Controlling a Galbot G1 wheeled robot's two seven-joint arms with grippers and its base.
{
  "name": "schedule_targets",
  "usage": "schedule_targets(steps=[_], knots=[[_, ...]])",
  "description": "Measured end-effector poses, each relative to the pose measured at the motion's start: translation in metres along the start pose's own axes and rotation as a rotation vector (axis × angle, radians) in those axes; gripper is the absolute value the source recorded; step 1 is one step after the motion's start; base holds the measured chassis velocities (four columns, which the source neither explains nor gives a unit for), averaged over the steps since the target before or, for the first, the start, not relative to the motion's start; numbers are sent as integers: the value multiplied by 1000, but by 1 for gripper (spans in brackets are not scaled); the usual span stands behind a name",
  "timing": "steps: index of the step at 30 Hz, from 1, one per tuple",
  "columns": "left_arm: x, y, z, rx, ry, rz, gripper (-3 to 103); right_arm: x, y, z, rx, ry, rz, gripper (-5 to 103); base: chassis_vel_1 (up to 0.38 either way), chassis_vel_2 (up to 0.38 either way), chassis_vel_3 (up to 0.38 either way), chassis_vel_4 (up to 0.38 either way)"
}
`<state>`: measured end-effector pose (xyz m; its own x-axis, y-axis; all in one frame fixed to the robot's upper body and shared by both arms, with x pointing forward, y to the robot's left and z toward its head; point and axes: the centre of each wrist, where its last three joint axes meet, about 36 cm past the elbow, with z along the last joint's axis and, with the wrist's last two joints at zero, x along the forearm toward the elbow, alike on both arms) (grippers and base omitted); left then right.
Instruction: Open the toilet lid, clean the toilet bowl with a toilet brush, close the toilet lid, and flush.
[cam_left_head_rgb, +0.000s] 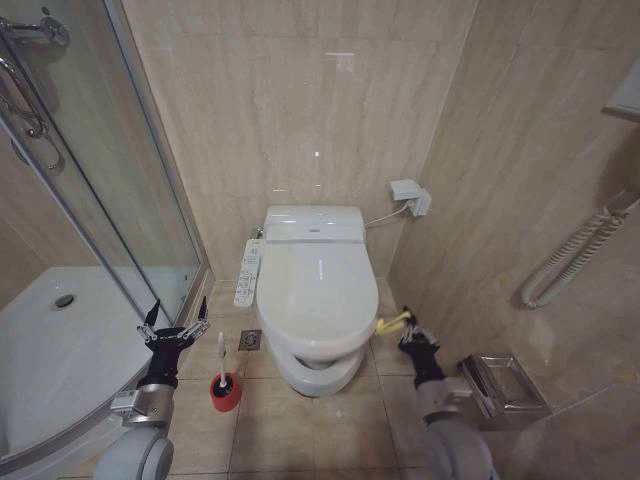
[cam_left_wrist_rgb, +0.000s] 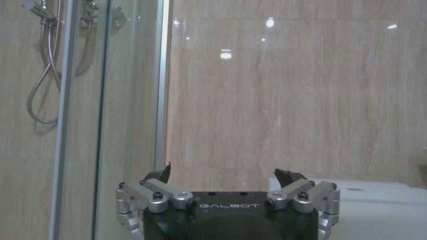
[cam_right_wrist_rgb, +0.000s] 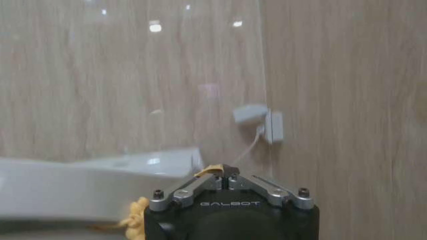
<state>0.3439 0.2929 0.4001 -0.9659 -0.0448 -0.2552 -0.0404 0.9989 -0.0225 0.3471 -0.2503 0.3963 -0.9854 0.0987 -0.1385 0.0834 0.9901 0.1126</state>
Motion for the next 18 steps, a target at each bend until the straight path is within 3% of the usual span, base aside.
schedule_targets(steps=[11,18], knots=[[0,0,0,0,0,0,100,-51,-8,-26,-18,-79,7,1,0,0,0,0],[0,0,0,0,0,0,100,-121,-7,-27,-9,-91,-6,1,0,0,0,0]])
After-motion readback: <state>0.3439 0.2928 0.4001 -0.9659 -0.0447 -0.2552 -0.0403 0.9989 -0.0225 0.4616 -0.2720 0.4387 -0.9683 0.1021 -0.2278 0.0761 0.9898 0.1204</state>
